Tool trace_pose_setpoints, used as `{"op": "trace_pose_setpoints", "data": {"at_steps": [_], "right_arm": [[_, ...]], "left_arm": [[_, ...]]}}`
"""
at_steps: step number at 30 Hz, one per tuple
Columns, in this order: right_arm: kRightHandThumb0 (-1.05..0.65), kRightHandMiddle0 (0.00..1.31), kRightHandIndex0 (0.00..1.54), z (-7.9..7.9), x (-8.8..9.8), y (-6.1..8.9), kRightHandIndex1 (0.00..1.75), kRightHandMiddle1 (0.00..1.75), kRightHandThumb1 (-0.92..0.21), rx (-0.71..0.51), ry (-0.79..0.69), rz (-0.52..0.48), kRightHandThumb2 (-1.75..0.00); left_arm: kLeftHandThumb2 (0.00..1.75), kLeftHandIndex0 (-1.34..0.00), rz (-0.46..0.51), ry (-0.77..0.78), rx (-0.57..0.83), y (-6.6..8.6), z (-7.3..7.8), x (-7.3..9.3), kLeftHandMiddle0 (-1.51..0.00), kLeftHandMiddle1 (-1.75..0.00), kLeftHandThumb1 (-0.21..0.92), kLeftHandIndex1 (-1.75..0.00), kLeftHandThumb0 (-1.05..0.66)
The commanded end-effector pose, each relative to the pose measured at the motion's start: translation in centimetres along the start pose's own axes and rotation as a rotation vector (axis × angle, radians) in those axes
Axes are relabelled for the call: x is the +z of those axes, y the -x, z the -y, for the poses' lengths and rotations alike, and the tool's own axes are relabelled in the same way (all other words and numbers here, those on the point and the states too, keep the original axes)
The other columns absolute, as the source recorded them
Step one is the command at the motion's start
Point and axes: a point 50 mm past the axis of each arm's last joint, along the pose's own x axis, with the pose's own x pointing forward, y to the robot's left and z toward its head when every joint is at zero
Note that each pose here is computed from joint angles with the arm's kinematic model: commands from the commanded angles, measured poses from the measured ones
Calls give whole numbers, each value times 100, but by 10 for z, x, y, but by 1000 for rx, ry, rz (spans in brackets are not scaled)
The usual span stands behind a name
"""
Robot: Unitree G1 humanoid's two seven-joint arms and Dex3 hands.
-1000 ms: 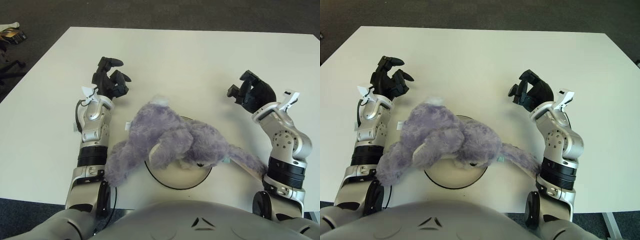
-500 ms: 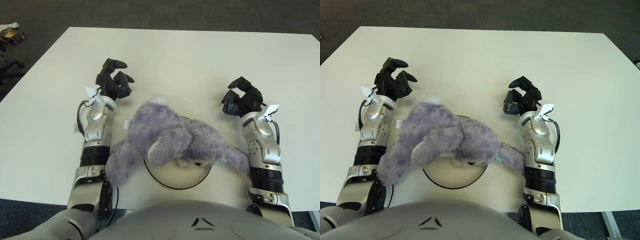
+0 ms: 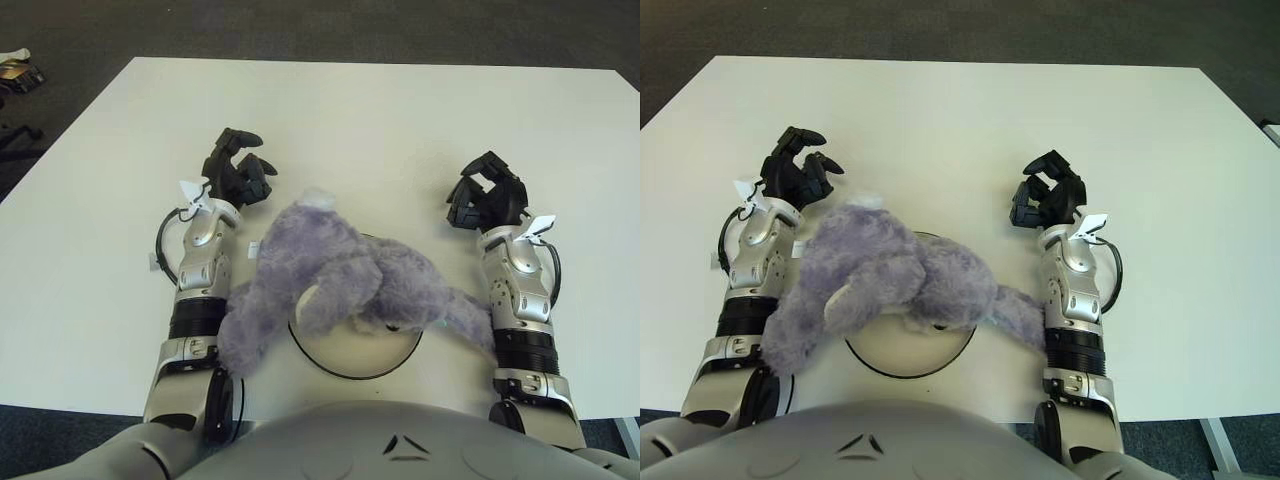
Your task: Put the doll into the plate.
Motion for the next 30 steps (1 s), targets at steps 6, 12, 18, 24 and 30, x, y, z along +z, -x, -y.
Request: {"op": "trace_pose_setpoints", "data": {"at_steps": [6,12,18,24,30], "right_arm": [[-1,66,81,1,-27,5,175,162,-4,-18,8,-117,-160],[-1,65,80,5,-32,3,175,165,-4,-22,72,-162,-161],[-1,65,80,9,-39,1,175,163,-5,-38,171,-225,-159],[-1,70,79,10,-44,2,175,156,-4,-43,232,-258,-157],[-1,72,79,11,-47,4,175,155,-4,-59,283,-272,-158]], "left_arm": [[140,-37,-13,3,17,1,2,-3,-69,-175,27,-175,-2],[138,-36,-21,-4,29,2,2,-5,-68,-175,29,-175,-2],[137,-35,-41,-14,47,1,0,-8,-68,-174,30,-175,-2],[136,-43,-49,-15,51,1,1,-10,-60,-174,30,-175,-1],[135,-50,-58,-24,44,1,1,-13,-52,-175,30,-175,-1]]}}
